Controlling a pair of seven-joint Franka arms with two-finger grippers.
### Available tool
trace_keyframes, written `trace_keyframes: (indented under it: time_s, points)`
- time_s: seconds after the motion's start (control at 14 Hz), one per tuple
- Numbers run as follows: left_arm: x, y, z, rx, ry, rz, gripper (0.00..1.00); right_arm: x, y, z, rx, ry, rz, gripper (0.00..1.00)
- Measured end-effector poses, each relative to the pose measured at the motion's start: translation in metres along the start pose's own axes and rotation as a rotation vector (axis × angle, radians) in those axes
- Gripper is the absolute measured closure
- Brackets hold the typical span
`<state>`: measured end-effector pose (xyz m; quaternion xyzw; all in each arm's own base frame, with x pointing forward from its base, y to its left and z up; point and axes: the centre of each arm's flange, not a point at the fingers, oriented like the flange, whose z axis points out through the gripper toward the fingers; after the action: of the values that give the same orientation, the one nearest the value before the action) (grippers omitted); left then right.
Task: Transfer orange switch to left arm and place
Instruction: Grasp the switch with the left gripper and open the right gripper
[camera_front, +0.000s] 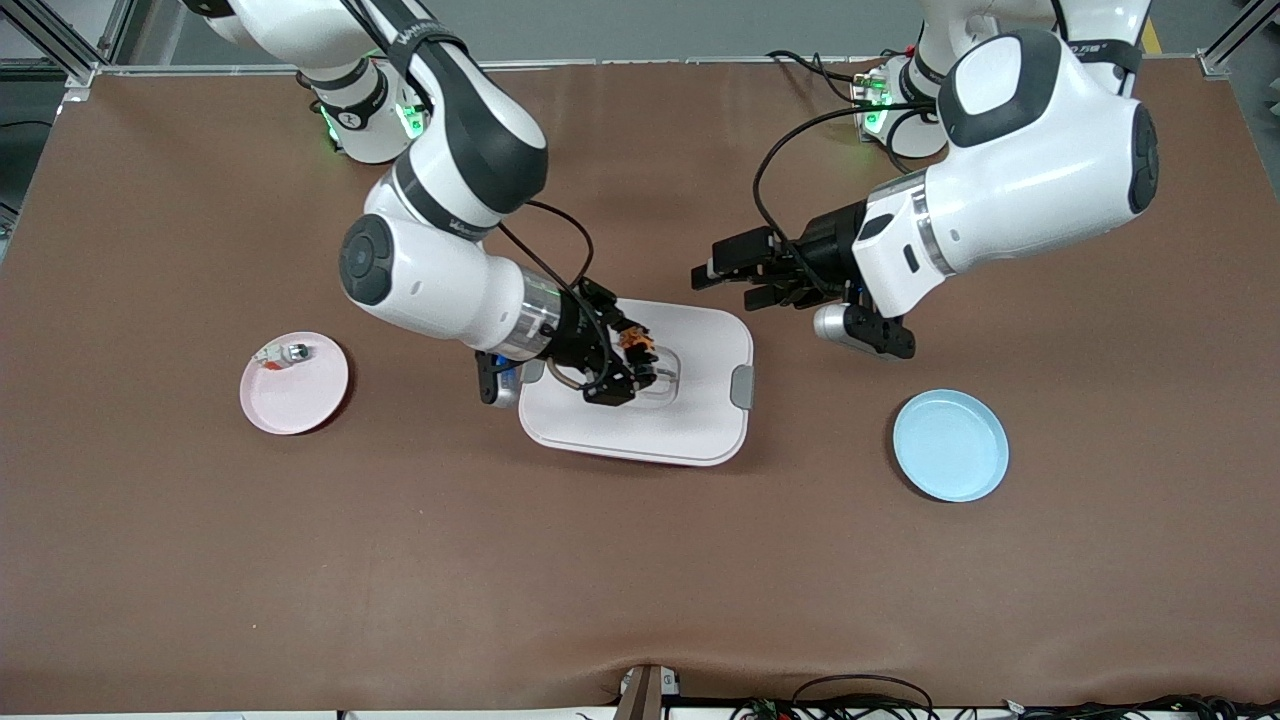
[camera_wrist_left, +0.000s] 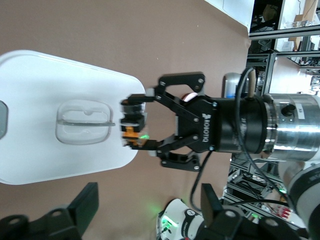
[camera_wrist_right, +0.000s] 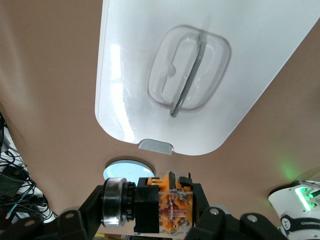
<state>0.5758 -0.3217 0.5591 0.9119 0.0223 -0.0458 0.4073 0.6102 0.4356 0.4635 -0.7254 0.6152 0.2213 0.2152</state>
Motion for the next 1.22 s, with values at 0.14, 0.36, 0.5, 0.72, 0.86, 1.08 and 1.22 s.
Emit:
trace_keyframes:
  time_s: [0.14,0.36,0.5,0.72,0.86,1.08,1.22]
  points:
    - [0.001,-0.009,0.006,-0.026,-0.011,-0.012,0.11,-0.007,-0.004,0.003,0.008,-0.008,0.021,0.28]
    - [0.006,-0.038,0.022,-0.057,-0.028,0.041,0.20,-0.014,-0.006,-0.004,0.017,-0.044,0.056,0.28]
    - [0.015,-0.056,0.027,-0.088,-0.017,0.045,0.21,-0.017,-0.007,-0.008,0.018,-0.070,0.072,0.28]
    - [0.024,-0.062,0.038,-0.127,0.020,0.021,0.25,-0.018,-0.008,-0.009,0.019,-0.077,0.093,0.28]
    - [0.026,-0.063,0.047,-0.134,0.033,0.011,0.26,-0.019,-0.008,-0.009,0.018,-0.078,0.099,0.28]
    - [0.026,-0.061,0.066,-0.142,0.057,-0.002,0.30,-0.019,-0.007,-0.009,0.018,-0.078,0.100,0.28]
    - [0.027,-0.062,0.077,-0.143,0.061,-0.011,0.33,-0.019,-0.007,-0.010,0.019,-0.079,0.099,0.28]
